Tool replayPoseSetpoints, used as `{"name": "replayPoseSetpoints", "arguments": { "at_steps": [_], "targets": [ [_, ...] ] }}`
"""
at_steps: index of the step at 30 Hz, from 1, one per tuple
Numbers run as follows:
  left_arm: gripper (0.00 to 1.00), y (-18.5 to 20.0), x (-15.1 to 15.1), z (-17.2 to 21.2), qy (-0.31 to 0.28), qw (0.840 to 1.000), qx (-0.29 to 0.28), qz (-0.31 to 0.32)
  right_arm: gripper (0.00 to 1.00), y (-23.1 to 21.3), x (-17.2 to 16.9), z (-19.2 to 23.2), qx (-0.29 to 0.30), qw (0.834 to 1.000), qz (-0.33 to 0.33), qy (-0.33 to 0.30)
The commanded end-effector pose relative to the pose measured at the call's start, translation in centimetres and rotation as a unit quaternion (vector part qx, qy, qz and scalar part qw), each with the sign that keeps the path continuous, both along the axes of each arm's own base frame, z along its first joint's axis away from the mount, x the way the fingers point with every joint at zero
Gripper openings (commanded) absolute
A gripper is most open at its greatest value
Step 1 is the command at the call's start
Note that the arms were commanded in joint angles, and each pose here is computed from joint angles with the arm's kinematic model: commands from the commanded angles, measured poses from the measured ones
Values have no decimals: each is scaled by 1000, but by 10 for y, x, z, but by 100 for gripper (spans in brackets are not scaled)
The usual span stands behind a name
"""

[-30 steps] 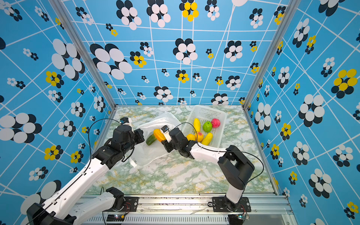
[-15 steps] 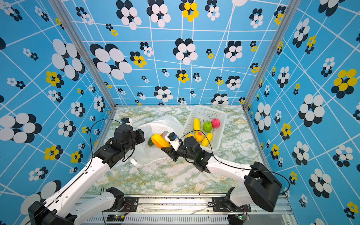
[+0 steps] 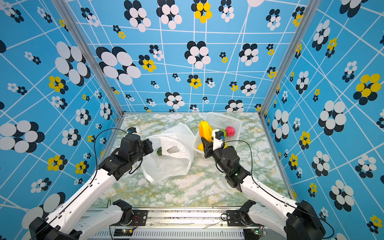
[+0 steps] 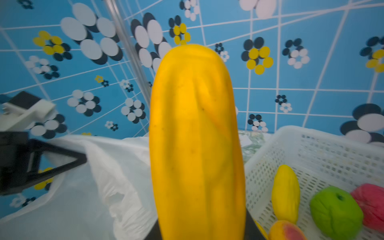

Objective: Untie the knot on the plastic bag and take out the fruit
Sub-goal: 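Lower the yellow fruit into the basket and open the right gripper, then move the right gripper back over the bag and lower it inside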

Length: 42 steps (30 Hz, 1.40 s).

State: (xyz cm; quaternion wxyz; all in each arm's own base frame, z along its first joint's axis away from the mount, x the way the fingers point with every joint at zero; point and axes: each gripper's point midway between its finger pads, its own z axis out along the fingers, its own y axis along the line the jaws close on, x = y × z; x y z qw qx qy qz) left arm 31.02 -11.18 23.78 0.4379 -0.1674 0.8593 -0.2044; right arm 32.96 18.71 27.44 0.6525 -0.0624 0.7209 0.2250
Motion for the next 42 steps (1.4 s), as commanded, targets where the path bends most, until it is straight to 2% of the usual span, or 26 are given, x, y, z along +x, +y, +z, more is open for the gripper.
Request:
{"name": "replayPoseSetpoints", "arguments": {
  "at_steps": [1,7,12,16,21,25,27,29,32,34,36,42],
  "targets": [
    [0,4,-5,-2,-6,1000,-13,6,14,-36,32,-33,11,991,-91,100],
    [0,5,-8,4,5,1000,-10,3,13,-57,97,-87,1,959,-115,257],
    [0,9,-9,-5,7,1000,-9,12,17,-58,143,-141,-49,934,-123,333],
    [0,12,-10,2,10,1000,-1,16,11,-64,169,-179,-81,904,-134,398],
    [0,14,-8,-5,8,1000,-1,20,13,-65,181,-206,-96,893,-142,417],
    [0,16,-7,0,18,1000,5,23,29,-69,182,-219,-98,886,-154,426],
    [0,16,-7,-1,14,1000,4,23,31,-67,183,-226,-97,885,-150,431],
    [0,16,-7,-6,8,1000,2,22,37,-65,183,-229,-94,885,-147,431],
    [0,22,-5,-7,11,999,2,32,56,-64,177,-222,-86,891,-138,425],
    [0,21,-3,-4,10,999,2,31,73,-61,174,-209,-77,900,-126,410],
    [0,20,-1,-5,6,1000,0,29,84,-57,172,-185,-71,913,-110,386],
    [0,11,10,-8,4,1000,-14,21,92,-67,144,-133,-59,936,-114,327]
  ]
}}
